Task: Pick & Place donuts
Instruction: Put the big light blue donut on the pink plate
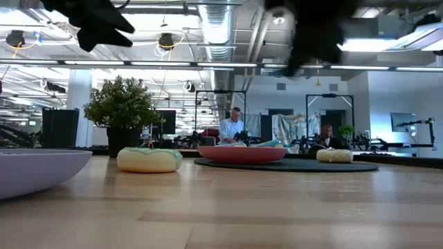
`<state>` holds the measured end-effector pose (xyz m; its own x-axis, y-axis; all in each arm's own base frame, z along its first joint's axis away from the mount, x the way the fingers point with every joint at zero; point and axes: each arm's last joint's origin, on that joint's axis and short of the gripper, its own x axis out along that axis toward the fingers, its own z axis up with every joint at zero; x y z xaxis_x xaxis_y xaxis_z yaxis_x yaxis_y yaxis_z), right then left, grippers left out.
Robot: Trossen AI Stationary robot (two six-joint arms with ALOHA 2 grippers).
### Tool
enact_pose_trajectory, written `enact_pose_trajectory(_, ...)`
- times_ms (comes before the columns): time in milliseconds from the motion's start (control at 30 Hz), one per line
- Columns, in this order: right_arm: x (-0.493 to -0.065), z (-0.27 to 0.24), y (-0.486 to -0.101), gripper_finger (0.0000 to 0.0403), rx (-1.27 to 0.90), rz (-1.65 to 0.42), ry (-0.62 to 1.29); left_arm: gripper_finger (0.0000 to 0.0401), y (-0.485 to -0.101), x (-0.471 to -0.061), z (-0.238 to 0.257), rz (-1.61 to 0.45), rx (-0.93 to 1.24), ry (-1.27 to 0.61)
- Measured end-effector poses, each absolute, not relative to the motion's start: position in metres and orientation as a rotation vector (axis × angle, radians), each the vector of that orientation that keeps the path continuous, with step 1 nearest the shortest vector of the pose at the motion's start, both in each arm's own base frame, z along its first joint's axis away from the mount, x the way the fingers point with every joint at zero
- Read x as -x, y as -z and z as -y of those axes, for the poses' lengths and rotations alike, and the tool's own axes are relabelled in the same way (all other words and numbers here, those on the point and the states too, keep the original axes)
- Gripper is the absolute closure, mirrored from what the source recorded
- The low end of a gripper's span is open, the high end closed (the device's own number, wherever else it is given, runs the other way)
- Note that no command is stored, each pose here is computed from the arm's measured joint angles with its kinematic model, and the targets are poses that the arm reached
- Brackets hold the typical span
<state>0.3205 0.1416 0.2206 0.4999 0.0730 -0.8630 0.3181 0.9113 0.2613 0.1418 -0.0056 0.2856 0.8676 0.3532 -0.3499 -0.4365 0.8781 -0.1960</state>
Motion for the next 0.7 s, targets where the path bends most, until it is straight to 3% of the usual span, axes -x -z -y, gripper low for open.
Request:
enact_pose_trajectory(167, -0.243, -0.105, -0.200, 0.0400, -0.523, -0.896, 0.091, 0.0161, -0.284, -0.160, 0.005, -0.281, 0.188, -0.531)
enact_pose_trajectory(367, -0.175, -0.073, -0.188, 0.0401, -0.533, -0.839, 0.060, 0.0161, -0.272, -0.187, 0.005, -0.333, 0.145, -0.648)
enact_pose_trajectory(700, -0.140, -0.047, -0.202, 0.0402, -0.485, -0.741, 0.044, 0.0163, -0.271, -0.237, 0.007, -0.546, 0.161, -0.701)
